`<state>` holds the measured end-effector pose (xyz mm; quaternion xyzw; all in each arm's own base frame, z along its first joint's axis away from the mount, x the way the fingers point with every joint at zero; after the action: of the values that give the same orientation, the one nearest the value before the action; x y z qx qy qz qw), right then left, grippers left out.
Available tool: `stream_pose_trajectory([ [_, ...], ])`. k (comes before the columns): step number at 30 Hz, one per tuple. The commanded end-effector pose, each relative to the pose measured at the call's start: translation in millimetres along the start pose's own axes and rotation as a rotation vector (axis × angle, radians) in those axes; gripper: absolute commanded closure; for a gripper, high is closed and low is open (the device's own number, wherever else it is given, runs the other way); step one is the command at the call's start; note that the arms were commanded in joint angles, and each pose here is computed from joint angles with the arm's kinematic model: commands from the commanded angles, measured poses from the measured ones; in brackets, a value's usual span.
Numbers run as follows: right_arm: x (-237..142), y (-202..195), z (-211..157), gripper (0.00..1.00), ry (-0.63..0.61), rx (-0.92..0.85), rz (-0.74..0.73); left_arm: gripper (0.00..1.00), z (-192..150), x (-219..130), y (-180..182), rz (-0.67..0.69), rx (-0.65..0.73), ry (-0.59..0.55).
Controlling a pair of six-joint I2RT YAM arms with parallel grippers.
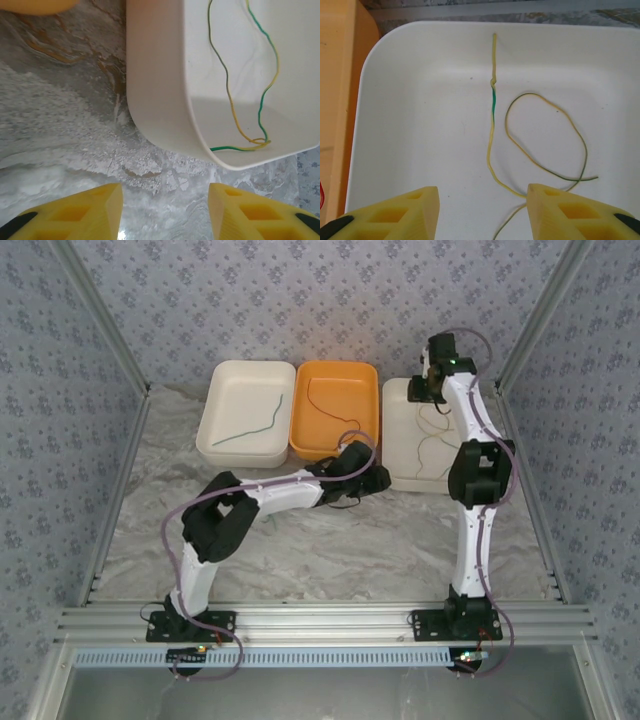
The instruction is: Untangle the cables
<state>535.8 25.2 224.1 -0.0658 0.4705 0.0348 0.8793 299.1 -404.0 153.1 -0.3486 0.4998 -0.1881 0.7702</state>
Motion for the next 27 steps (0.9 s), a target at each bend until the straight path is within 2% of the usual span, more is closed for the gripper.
stream_pose_trajectory([
  [1, -34, -5, -3, 0.50, -0.042, 0.051, -0.057, 0.50, 21, -43, -17, -0.054, -0.018, -0.096],
  [6, -93, -2, -12, 0.50, -0.215, 0.125, -0.072, 0.50, 44, -99, 8, -0.010, -0.072, -0.189],
  [10, -135, 32, -46, 0.50, -0.323, 0.138, -0.013, 0.50, 63, -151, 50, 0.101, -0.135, -0.245],
  [13, -155, 86, -80, 0.52, -0.371, 0.106, 0.118, 0.51, 71, -191, 89, 0.235, -0.189, -0.289],
  [18, -150, 212, -154, 0.52, -0.303, -0.017, 0.370, 0.51, 64, -247, 168, 0.388, -0.294, -0.346],
  [21, -145, 296, -189, 0.53, -0.220, -0.150, 0.490, 0.51, 59, -264, 213, 0.455, -0.372, -0.334],
  [23, -142, 346, -209, 0.54, -0.180, -0.263, 0.530, 0.51, 56, -268, 235, 0.453, -0.434, -0.322],
  [27, -120, 405, -238, 0.58, -0.088, -0.446, 0.514, 0.52, 49, -270, 252, 0.437, -0.486, -0.303],
])
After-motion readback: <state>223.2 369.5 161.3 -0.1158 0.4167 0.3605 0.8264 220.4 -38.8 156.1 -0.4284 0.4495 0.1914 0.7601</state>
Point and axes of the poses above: each hand's point on the last joint's axis, 136 mm out from that joint toward the fingers, its own x axis out along the fingers, its own y axis along the line the jaws close on, z = x × y, the point moved 8 cm from there along -x, back along the fingers, and after that the axes turned 10 degrees about -x, right-handed, at the moved point
